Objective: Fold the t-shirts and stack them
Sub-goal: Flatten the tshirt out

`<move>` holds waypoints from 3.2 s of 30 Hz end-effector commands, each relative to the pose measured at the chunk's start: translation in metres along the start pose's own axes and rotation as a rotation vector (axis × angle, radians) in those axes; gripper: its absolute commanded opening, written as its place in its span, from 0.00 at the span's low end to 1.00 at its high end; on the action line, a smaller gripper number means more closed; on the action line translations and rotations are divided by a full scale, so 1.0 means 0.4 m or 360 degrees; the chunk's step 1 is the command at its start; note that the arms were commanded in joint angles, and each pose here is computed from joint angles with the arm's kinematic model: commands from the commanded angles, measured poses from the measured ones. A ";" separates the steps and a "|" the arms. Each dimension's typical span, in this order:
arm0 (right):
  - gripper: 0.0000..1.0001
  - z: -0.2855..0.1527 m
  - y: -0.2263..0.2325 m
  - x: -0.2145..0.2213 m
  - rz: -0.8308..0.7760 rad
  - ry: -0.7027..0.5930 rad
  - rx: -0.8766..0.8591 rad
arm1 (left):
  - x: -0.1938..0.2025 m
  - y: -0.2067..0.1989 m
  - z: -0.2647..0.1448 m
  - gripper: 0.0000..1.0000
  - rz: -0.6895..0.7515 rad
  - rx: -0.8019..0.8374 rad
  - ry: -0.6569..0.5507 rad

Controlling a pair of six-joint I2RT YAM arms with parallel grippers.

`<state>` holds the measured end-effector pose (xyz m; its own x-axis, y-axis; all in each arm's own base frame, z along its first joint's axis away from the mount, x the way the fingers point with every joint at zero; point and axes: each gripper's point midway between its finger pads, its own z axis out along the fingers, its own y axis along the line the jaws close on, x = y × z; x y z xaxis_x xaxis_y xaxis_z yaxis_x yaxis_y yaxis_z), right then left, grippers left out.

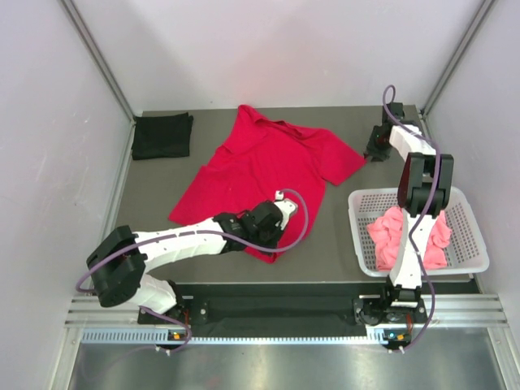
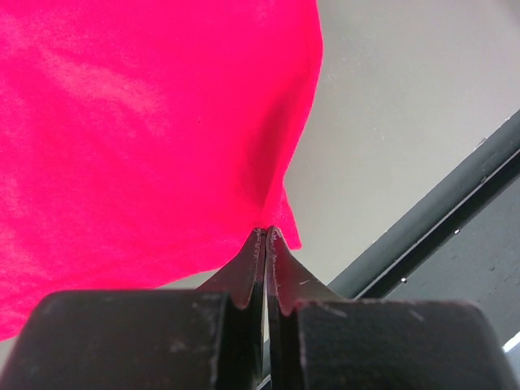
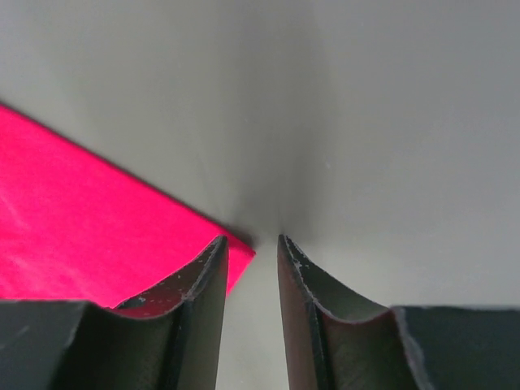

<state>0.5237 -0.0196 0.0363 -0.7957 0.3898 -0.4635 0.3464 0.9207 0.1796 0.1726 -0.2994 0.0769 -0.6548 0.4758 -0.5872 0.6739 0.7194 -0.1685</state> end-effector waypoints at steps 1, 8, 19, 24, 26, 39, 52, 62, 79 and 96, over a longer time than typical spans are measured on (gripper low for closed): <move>0.31 -0.003 0.002 -0.004 -0.0014 -0.0009 -0.0034 | -0.029 -0.005 -0.006 0.00 0.0026 0.0042 -0.0048; 0.30 0.008 0.007 0.006 -0.0024 0.0004 -0.0057 | -0.025 -0.009 -0.011 0.00 0.0011 0.0093 -0.0043; 0.25 0.005 0.021 0.027 -0.0024 0.0026 -0.0057 | -0.018 -0.009 -0.016 0.00 0.0003 0.0122 -0.0047; 0.03 0.008 0.041 0.028 0.0000 0.0032 -0.0116 | -0.024 -0.006 -0.028 0.00 -0.0006 0.0120 -0.0075; 0.00 -0.016 0.060 0.008 0.0018 -0.0007 -0.0167 | -0.028 -0.003 -0.035 0.00 -0.0014 0.0113 -0.0087; 0.00 -0.598 0.169 -0.431 0.0303 -0.1042 -0.0590 | -0.232 0.053 -0.332 0.00 -0.0163 -0.0112 -0.0674; 0.00 -1.258 0.134 -0.563 0.0503 -0.1747 -0.1280 | -0.392 0.095 -0.832 0.00 -0.0123 -0.0226 -0.1368; 0.00 -1.568 0.062 -0.552 0.0549 -0.2067 -0.1561 | -0.515 0.055 -1.097 0.00 -0.0084 -0.0122 -0.1775; 0.00 -1.320 0.266 -0.720 0.0694 -0.1911 -0.1939 | -0.620 0.208 -1.120 0.00 -0.0033 -0.0940 -0.1842; 0.00 -1.662 0.278 -0.566 0.0629 -0.2065 -0.2256 | -0.543 0.183 -1.334 0.00 -0.0202 -0.0615 -0.2178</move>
<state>0.5137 -0.0029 0.6486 0.1146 0.9096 -0.3993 -0.5646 0.3904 0.7272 0.2059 -0.0975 0.5783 0.2231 -0.1633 -0.9610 0.2762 0.9561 -0.0984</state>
